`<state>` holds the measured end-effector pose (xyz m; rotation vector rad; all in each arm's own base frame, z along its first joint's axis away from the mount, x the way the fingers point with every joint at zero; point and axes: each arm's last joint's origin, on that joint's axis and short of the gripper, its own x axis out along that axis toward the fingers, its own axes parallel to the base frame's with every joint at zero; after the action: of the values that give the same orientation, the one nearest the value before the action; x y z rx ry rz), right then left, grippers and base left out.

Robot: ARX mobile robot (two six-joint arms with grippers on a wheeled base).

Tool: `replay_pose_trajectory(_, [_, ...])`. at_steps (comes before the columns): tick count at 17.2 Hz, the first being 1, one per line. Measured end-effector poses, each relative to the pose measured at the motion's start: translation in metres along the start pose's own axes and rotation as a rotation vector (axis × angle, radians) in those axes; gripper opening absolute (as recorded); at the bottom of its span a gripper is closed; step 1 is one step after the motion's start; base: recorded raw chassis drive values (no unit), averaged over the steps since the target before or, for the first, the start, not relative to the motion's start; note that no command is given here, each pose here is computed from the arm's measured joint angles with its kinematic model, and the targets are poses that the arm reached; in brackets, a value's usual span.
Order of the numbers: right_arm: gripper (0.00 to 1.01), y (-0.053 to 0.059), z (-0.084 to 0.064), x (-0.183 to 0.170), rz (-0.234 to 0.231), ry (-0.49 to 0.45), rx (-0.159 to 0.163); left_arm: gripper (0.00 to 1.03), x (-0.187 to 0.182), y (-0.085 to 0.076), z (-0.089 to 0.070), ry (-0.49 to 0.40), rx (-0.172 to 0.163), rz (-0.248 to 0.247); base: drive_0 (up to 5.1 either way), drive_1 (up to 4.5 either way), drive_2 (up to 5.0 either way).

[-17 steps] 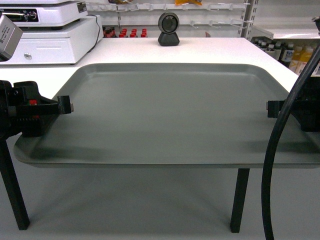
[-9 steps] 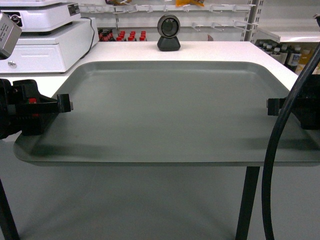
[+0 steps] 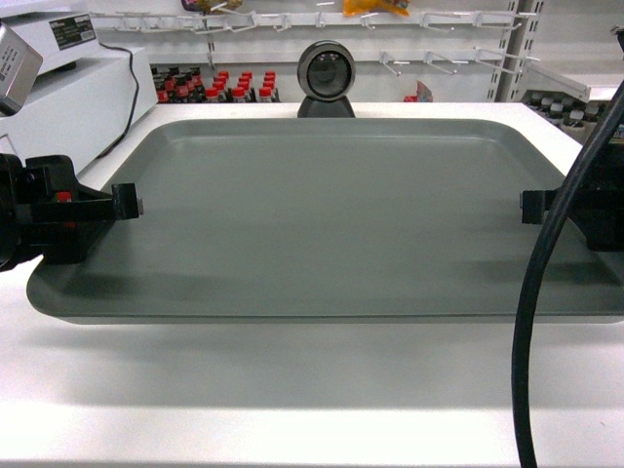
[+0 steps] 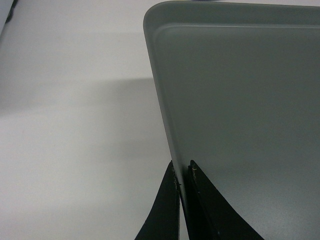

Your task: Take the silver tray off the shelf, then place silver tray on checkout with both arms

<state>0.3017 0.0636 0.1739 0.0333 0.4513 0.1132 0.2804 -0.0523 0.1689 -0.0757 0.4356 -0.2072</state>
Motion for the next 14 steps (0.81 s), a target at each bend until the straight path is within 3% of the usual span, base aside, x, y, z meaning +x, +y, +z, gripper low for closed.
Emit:
replay_pose_trajectory(1, [0.03,0.0,0.0001,0.0,-0.001,-0.001,0.0,0.04,0.0,0.0,0.0,0.0,0.0,0.001,-0.1,4.12,-4.2])
replay_pose_trajectory(14, [0.03,0.0,0.0002,0.0002,-0.001,-0.001,0.0,0.04,0.0005,-0.0002,0.0007,-0.001,0.0,-0.001,0.0,0.0,0.0])
